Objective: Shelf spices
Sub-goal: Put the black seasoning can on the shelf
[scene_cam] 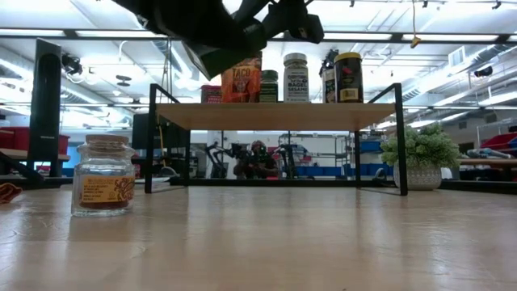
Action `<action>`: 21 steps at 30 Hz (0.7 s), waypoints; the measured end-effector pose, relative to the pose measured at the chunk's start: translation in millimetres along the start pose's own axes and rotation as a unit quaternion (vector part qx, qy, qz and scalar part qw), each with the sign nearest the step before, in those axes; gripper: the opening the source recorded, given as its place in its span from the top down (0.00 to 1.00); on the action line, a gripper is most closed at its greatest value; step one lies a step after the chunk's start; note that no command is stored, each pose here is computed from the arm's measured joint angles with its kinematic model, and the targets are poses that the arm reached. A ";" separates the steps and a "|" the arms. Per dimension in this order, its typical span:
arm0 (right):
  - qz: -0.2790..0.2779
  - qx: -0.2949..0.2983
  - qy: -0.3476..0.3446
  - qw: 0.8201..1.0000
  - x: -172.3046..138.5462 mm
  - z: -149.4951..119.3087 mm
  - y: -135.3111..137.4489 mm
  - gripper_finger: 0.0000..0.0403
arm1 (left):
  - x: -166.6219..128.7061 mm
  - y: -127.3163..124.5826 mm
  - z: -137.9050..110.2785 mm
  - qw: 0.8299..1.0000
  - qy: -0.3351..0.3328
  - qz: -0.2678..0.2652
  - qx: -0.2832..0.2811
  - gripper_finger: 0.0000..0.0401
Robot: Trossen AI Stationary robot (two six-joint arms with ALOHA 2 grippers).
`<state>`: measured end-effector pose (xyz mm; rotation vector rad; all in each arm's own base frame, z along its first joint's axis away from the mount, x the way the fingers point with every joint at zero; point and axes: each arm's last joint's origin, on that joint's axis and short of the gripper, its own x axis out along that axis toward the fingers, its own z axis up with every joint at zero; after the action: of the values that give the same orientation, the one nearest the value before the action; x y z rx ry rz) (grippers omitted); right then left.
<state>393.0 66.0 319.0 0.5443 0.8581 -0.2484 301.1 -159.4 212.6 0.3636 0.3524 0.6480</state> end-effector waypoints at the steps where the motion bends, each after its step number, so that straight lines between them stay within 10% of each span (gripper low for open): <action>1: 0.000 0.001 0.000 1.000 0.0 0.3 -0.2 0.69 | 0.5 0.5 -1.5 1.000 0.004 0.001 0.009 0.04; 21: -0.010 0.009 -0.011 1.000 0.8 6.3 -6.5 0.69 | 13.1 7.7 -5.7 0.998 0.022 0.029 0.053 0.06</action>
<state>394.8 57.1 319.4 0.5489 0.8401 -0.2804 304.4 -144.1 208.3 0.4628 0.4207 0.6968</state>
